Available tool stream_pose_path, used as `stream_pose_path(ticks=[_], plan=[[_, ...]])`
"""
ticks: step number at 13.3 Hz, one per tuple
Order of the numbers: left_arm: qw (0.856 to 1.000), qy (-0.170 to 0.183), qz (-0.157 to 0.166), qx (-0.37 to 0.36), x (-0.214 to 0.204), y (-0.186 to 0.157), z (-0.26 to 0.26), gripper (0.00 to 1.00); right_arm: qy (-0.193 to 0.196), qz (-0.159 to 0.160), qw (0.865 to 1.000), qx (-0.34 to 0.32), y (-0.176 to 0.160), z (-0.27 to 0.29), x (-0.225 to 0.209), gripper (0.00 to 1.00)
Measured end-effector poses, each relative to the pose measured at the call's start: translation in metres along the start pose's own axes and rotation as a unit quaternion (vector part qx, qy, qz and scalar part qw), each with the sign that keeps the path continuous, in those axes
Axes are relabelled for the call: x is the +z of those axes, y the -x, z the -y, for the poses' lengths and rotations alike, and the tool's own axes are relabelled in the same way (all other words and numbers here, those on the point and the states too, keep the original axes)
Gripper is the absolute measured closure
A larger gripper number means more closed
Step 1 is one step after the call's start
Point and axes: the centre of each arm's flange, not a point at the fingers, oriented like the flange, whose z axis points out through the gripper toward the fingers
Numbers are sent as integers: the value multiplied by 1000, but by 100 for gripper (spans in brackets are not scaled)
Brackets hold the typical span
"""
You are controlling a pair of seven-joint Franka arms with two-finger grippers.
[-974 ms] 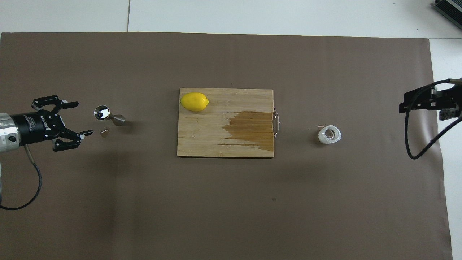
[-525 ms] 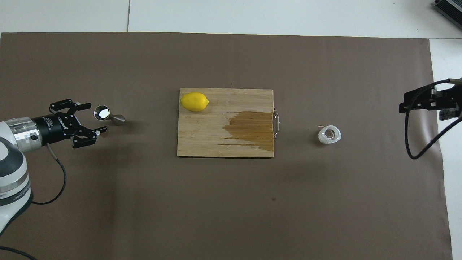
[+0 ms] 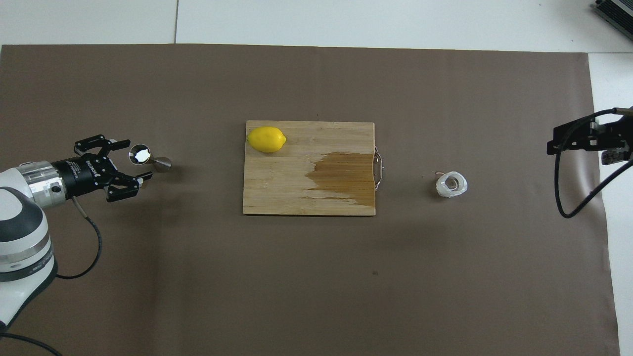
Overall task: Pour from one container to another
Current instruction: 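Lower the left gripper around the dark cup and close it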
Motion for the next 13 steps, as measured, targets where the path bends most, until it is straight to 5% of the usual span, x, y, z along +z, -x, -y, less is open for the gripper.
stream_pose_path(ticks=[13], plan=[[1000, 13, -10, 12, 9, 7, 5, 0, 0, 0, 1000, 0, 0, 0, 0, 0]])
